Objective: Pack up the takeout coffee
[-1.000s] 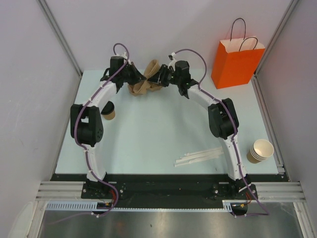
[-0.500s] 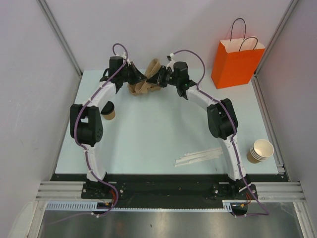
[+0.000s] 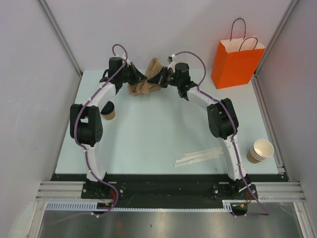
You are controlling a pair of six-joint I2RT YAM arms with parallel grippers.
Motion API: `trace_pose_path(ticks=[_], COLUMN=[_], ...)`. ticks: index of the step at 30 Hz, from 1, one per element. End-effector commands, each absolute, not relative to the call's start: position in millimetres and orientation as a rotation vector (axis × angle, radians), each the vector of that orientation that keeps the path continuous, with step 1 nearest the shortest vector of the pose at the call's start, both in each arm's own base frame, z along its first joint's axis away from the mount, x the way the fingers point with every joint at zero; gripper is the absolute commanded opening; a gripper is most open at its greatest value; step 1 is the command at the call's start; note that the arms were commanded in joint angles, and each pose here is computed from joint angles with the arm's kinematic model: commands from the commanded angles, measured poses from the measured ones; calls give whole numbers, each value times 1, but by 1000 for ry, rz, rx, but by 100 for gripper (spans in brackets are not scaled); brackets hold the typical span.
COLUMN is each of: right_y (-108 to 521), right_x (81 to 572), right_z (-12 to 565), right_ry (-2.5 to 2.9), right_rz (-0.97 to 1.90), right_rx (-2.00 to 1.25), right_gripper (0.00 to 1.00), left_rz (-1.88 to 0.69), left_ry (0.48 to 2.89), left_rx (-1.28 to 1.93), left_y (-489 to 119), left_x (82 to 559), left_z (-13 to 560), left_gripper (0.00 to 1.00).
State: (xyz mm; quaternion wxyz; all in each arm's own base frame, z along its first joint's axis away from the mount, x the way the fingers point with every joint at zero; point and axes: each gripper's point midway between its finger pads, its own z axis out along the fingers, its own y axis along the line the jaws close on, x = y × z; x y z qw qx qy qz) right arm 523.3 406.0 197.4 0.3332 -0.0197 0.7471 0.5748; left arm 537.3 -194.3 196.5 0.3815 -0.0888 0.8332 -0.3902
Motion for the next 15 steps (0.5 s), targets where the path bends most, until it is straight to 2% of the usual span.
trace_pose_path(ticks=[1,15], right_y=[395,376], right_x=[533,545], right_z=[199,204], right_ry=[1920,1906], right_rz=[1496,1483], right_rx=[-23,17], right_gripper=[0,0], left_rz=[-989,-827], left_ry=[1977,1952], left_rx=[-160,-142], left_y=[-179,-138], left_x=[538,541], left_z=[261,274], left_gripper=[0,0])
